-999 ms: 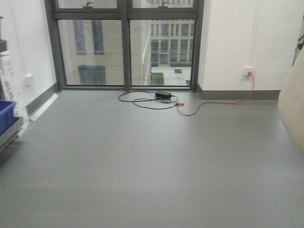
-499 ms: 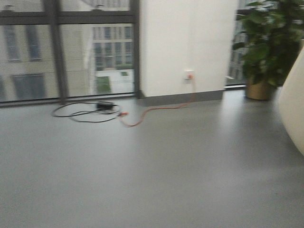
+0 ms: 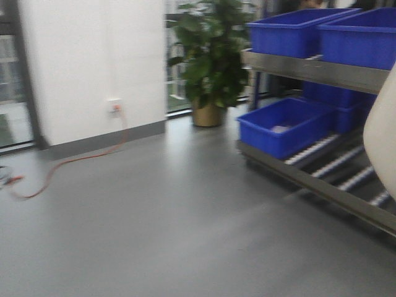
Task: Move white bin to right shelf second layer
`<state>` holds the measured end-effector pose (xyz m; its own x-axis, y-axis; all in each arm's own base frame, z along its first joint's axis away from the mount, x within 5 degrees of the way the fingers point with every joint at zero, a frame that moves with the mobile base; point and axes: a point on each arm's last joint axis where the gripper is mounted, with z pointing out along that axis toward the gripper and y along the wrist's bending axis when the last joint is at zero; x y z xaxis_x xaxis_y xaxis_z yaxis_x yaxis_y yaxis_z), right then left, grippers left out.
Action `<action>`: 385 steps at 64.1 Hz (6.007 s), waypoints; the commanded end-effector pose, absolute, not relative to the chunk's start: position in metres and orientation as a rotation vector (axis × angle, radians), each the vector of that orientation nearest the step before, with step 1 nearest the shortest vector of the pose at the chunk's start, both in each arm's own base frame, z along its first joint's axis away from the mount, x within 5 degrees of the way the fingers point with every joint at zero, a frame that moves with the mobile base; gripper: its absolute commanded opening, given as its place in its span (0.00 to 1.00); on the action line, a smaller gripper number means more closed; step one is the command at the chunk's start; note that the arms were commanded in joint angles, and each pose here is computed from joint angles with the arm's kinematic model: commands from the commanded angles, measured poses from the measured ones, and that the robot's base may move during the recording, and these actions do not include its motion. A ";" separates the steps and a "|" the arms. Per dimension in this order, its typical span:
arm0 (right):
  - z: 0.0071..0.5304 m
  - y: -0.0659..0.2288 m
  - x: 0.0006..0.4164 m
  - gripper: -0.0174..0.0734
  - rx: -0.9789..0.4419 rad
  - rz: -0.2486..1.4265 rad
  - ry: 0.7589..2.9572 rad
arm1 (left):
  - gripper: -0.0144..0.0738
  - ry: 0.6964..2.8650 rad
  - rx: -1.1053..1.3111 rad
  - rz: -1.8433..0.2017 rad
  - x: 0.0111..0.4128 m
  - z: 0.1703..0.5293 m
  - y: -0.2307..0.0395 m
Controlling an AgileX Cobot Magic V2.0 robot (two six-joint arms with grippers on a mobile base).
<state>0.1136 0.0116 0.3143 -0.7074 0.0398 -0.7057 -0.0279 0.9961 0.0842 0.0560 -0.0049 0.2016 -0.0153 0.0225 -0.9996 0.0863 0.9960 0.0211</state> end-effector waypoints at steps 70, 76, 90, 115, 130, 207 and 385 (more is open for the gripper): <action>0.327 0.011 0.118 0.25 0.008 0.116 2.254 | 0.26 1.518 0.071 -0.061 0.056 0.200 -0.005; 0.327 0.011 0.118 0.25 0.008 0.116 2.254 | 0.26 1.518 0.071 -0.061 0.056 0.200 -0.005; 0.327 0.011 0.118 0.25 0.008 0.116 2.254 | 0.26 1.518 0.071 -0.061 0.056 0.200 -0.005; 0.327 0.011 0.118 0.25 0.008 0.116 2.254 | 0.26 1.518 0.071 -0.061 0.056 0.200 -0.005; 0.327 0.011 0.118 0.25 0.008 0.116 2.254 | 0.26 1.518 0.071 -0.061 0.056 0.200 -0.005; 0.327 0.011 0.118 0.25 0.008 0.116 2.254 | 0.26 1.518 0.071 -0.061 0.056 0.200 -0.005; 0.258 0.021 0.238 0.26 0.065 0.117 2.373 | 0.26 1.518 0.071 -0.061 0.056 0.200 -0.005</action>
<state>0.2317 0.0215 0.2404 -0.7931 0.0700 -0.6051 0.0169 0.9955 0.0930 0.0560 -0.0049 0.2016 -0.0153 0.0225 -0.9996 0.0863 0.9960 0.0211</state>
